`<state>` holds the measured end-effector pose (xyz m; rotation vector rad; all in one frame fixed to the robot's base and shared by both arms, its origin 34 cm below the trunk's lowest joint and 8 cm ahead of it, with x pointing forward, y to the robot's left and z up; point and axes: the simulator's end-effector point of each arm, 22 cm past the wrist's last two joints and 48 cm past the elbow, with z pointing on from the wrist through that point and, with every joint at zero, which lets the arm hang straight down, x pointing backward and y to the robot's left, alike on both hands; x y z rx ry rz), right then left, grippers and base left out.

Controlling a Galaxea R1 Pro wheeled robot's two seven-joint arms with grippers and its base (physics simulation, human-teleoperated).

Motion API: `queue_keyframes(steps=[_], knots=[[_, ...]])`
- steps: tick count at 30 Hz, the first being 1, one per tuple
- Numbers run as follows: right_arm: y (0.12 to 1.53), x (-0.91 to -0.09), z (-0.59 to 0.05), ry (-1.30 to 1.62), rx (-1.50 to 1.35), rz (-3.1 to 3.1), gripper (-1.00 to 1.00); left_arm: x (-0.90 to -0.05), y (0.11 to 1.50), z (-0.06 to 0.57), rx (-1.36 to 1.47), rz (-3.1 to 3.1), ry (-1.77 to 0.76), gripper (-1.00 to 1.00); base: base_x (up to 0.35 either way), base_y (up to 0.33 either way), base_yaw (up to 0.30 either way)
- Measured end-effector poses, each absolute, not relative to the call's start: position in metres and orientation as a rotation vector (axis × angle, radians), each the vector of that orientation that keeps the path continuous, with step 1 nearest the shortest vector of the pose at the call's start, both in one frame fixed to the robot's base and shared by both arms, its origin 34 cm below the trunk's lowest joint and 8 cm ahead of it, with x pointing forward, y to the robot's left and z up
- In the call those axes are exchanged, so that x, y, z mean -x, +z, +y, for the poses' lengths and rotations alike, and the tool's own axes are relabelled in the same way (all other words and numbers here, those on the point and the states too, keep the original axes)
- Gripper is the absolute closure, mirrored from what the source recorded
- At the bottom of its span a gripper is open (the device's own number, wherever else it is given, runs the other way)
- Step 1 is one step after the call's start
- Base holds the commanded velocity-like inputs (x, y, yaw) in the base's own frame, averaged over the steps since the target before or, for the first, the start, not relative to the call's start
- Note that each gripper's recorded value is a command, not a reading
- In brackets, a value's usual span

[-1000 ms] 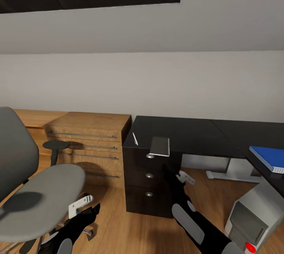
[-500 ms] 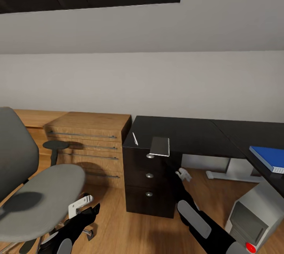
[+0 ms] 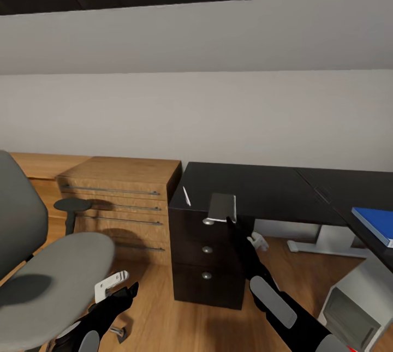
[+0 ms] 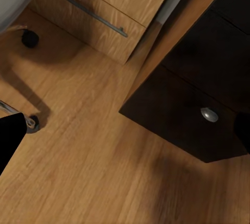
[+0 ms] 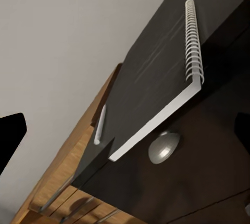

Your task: In the bedroom, organize the workspace by keeping the computer under the desk, ensuring the monitor is on the desk, placing the keyboard on the desk next to the monitor, placing the mouse on the desk next to the keyboard, moving the folder from the swivel chair onto the desk next to the mouse, stacking the notebook on top of the folder with the pen on top of the notebook, and positioning the swivel chair next to the desk.

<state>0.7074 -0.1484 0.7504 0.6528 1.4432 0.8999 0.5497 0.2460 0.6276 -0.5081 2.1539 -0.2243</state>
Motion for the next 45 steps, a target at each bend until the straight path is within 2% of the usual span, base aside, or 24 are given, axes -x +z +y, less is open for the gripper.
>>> queue_keyframes(steps=[28,45], knots=[[0.713,-0.706,-0.150,0.931,-0.745,1.504,-1.00,-0.548,0.619,0.249,0.514,2.147,-0.222,-1.00,0.010,0.000,0.000],[0.713,-0.705,-0.149,0.931,-0.742,1.506,-1.00,-0.548,0.619,0.249,0.515,2.146,-0.221,-1.00,0.112,0.045,0.000]])
